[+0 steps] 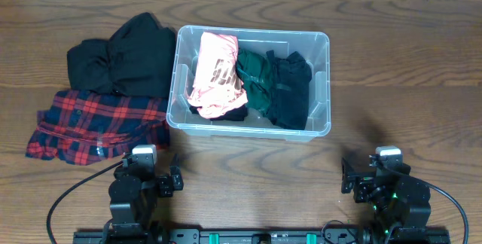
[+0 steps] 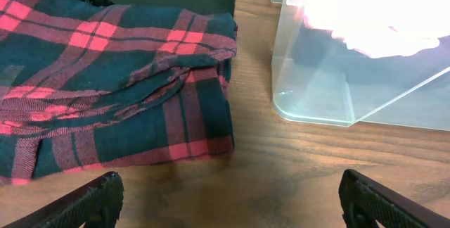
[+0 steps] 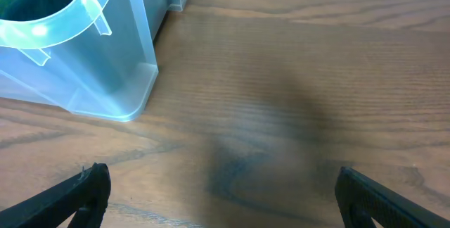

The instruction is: Pack container

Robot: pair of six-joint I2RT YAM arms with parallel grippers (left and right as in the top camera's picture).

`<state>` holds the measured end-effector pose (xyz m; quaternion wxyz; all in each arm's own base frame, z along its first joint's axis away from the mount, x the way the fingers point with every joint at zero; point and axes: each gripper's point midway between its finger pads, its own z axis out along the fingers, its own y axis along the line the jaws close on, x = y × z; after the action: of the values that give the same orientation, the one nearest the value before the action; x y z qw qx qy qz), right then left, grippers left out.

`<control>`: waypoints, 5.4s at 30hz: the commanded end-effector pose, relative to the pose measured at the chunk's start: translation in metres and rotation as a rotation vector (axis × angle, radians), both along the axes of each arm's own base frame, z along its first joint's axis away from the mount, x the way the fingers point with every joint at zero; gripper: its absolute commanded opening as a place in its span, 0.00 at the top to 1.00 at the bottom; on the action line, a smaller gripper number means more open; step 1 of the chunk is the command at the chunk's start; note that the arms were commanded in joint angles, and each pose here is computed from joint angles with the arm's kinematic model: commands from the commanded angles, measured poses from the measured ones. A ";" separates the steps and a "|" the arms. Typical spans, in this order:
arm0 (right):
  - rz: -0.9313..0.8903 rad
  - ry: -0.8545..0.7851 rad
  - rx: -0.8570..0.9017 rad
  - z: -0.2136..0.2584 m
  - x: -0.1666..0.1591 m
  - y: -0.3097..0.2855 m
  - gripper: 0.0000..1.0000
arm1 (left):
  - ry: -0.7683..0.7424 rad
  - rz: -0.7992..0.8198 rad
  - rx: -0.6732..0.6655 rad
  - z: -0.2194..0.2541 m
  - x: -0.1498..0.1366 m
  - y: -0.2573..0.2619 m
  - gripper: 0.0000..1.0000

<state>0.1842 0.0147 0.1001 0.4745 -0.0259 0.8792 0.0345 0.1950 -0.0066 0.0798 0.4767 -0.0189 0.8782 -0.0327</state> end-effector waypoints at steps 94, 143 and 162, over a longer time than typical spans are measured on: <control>-0.004 -0.003 -0.019 -0.002 0.000 -0.003 0.01 | 0.270 0.545 -0.783 0.161 0.095 0.173 0.94; -0.004 -0.003 -0.019 -0.002 0.000 -0.003 0.01 | 0.429 0.415 -0.455 0.096 0.185 -0.174 0.29; -0.004 -0.003 -0.019 -0.002 0.000 -0.003 0.01 | 0.299 -0.138 0.112 0.091 0.230 -0.167 0.40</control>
<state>0.1841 0.0147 0.0977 0.4726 -0.0259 0.8802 0.0346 0.4151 -0.1818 0.2163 0.3784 0.0009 0.9230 -0.0701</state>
